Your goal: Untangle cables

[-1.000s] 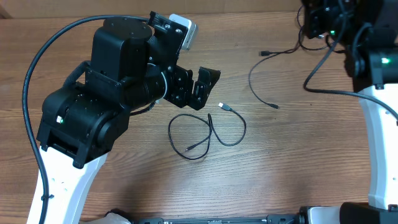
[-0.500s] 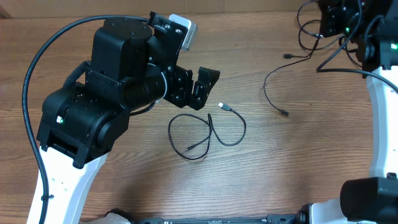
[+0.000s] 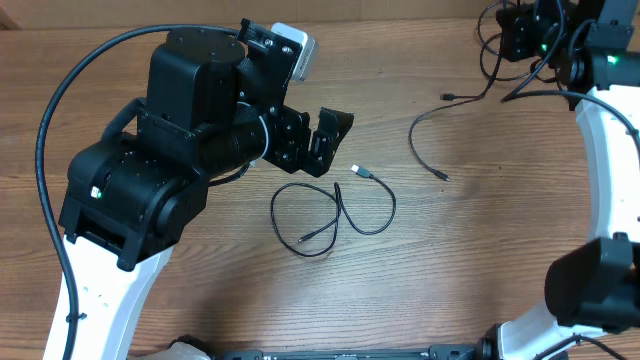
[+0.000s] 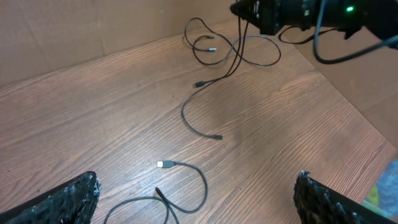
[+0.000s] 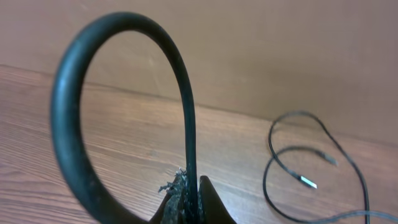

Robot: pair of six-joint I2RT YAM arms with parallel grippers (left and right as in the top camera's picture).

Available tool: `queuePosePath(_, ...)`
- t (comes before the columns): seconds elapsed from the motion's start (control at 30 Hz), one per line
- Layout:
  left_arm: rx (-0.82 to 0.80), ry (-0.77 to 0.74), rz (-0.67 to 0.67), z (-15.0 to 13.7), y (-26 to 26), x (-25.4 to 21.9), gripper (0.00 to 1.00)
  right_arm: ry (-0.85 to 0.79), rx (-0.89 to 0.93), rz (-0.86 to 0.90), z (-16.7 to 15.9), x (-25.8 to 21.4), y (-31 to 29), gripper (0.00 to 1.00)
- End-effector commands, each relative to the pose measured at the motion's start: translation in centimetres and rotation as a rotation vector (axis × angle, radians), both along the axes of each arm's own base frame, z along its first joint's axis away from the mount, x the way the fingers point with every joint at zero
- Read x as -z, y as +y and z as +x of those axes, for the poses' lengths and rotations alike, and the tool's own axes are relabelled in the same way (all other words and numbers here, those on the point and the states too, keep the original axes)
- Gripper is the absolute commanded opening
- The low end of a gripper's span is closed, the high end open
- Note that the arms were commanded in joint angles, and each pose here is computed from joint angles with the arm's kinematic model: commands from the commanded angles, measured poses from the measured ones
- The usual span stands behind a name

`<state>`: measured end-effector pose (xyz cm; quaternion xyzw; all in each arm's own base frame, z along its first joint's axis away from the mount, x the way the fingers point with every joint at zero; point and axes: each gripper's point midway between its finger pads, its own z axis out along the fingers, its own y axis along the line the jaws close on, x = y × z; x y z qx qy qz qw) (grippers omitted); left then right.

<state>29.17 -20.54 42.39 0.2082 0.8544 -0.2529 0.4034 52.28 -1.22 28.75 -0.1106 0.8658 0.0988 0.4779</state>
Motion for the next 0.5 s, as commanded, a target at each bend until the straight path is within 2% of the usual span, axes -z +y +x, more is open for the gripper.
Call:
queuePosePath(0.0,0.004,-0.017,0.007,-0.1,0.1,-0.2,1.00,-0.023,0.031,0.000,0.2,-0.8,-1.8,0.04)
queuePosePath(0.47,0.004,-0.017,0.007,-0.1,0.1,-0.2,1.00,0.038,0.208,0.009,-1.0,1.5,-11.3,0.04)
